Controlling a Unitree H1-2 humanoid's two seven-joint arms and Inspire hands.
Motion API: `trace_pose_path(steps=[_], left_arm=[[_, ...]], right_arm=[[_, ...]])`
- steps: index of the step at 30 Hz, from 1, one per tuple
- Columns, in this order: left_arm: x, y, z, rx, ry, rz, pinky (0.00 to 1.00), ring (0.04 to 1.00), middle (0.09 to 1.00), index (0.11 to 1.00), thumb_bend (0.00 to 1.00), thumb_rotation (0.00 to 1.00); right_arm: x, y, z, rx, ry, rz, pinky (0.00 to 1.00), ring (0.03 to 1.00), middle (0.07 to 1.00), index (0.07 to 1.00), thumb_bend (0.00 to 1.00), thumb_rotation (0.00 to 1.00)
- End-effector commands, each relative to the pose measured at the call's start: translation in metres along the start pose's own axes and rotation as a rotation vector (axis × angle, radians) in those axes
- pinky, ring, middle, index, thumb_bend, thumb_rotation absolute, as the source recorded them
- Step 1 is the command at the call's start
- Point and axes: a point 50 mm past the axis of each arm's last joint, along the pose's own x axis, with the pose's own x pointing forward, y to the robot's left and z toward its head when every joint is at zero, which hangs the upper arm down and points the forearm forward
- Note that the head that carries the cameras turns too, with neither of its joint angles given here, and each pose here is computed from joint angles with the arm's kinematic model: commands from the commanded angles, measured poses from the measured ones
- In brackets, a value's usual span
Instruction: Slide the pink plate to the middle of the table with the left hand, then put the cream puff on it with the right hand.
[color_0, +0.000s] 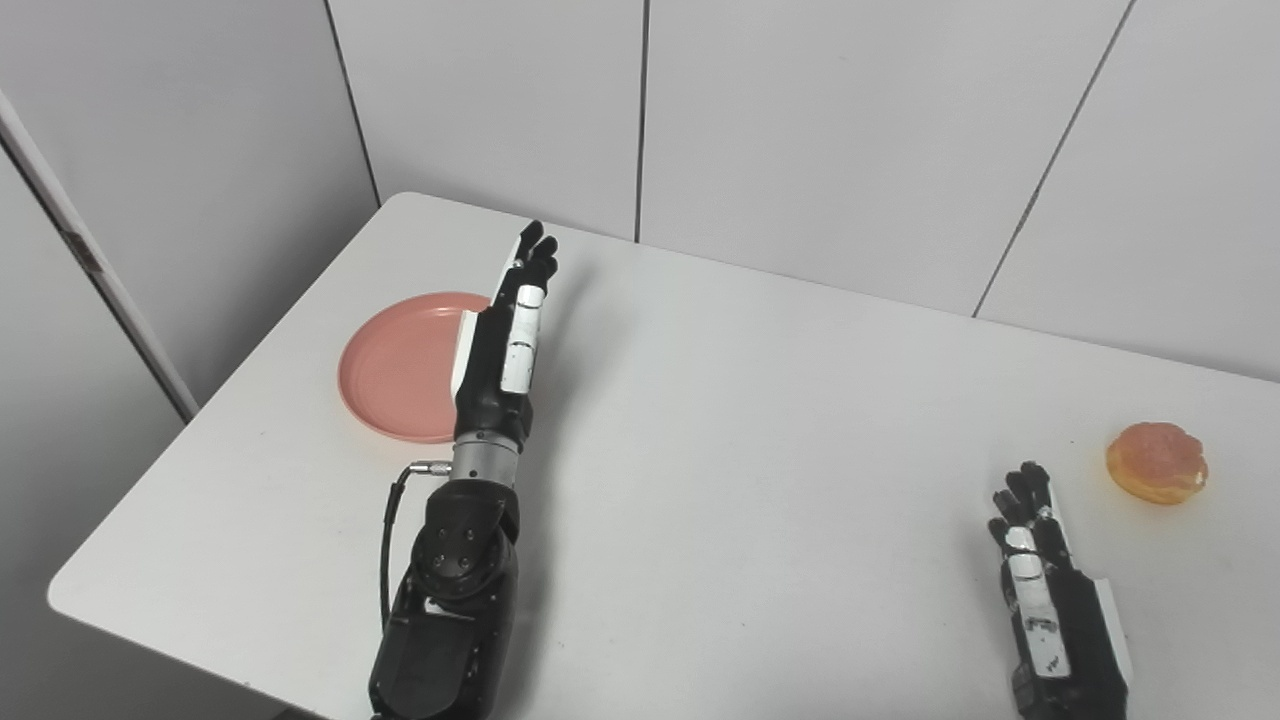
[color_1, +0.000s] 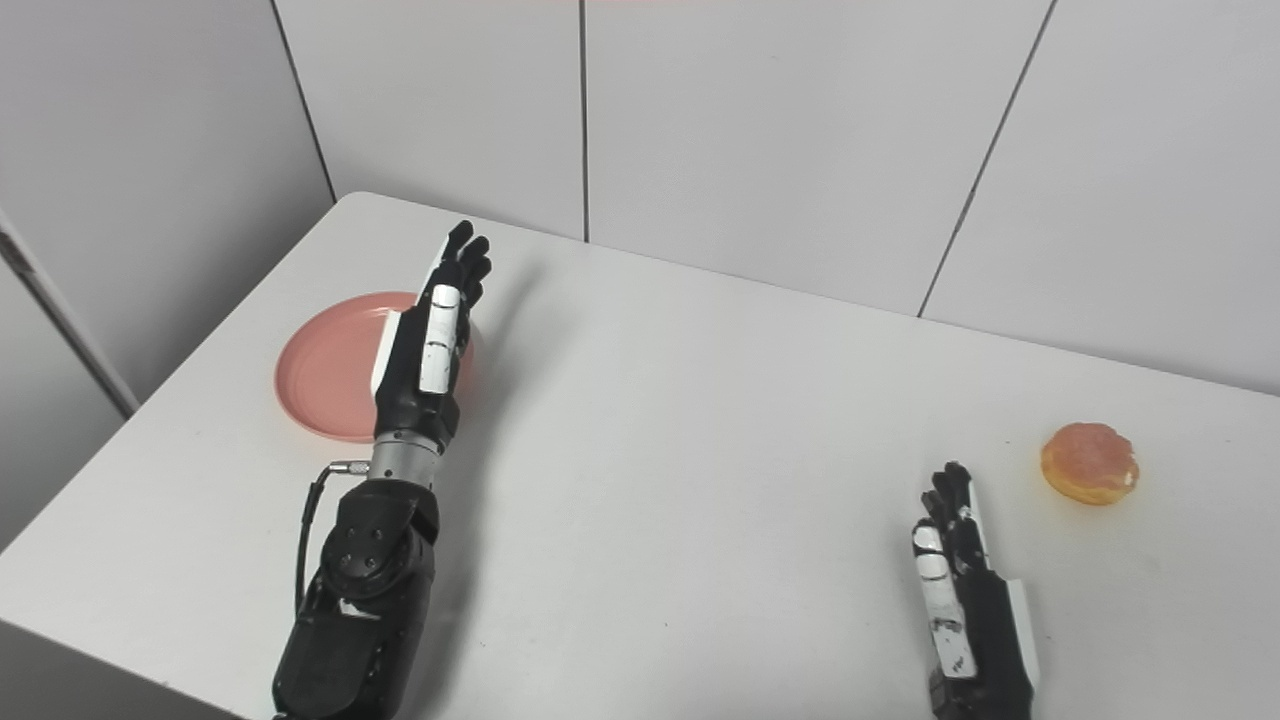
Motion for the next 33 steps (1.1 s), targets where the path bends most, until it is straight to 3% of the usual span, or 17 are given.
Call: trace_pose_path(steps=[1, 10, 29, 33], left_arm=[[0.016, 0.005, 0.016, -0.018, -0.1, 0.035, 0.96, 0.929, 0.917, 0.903, 0.75, 1.0], [0.027, 0.036, 0.026, -0.046, -0.114, 0.122, 0.85, 0.854, 0.863, 0.848, 0.82, 1.0], [0.041, 0.107, 0.031, -0.058, -0.112, 0.328, 0.81, 0.786, 0.761, 0.759, 0.91, 1.0], [0.044, 0.121, 0.031, -0.026, -0.123, 0.374, 0.8, 0.756, 0.739, 0.745, 0.88, 1.0]], right_arm=[[0.003, -0.003, 0.007, -0.005, -0.067, 0.007, 1.0, 1.0, 1.0, 1.0, 0.53, 0.83], [0.002, -0.005, 0.008, -0.024, -0.062, 0.001, 1.0, 1.0, 1.0, 1.0, 0.54, 0.85], [0.002, -0.007, 0.007, -0.021, -0.065, 0.002, 1.0, 0.999, 1.0, 1.0, 0.55, 0.85], [0.002, -0.006, 0.008, -0.018, -0.064, 0.004, 1.0, 0.998, 1.0, 1.0, 0.57, 0.85]])
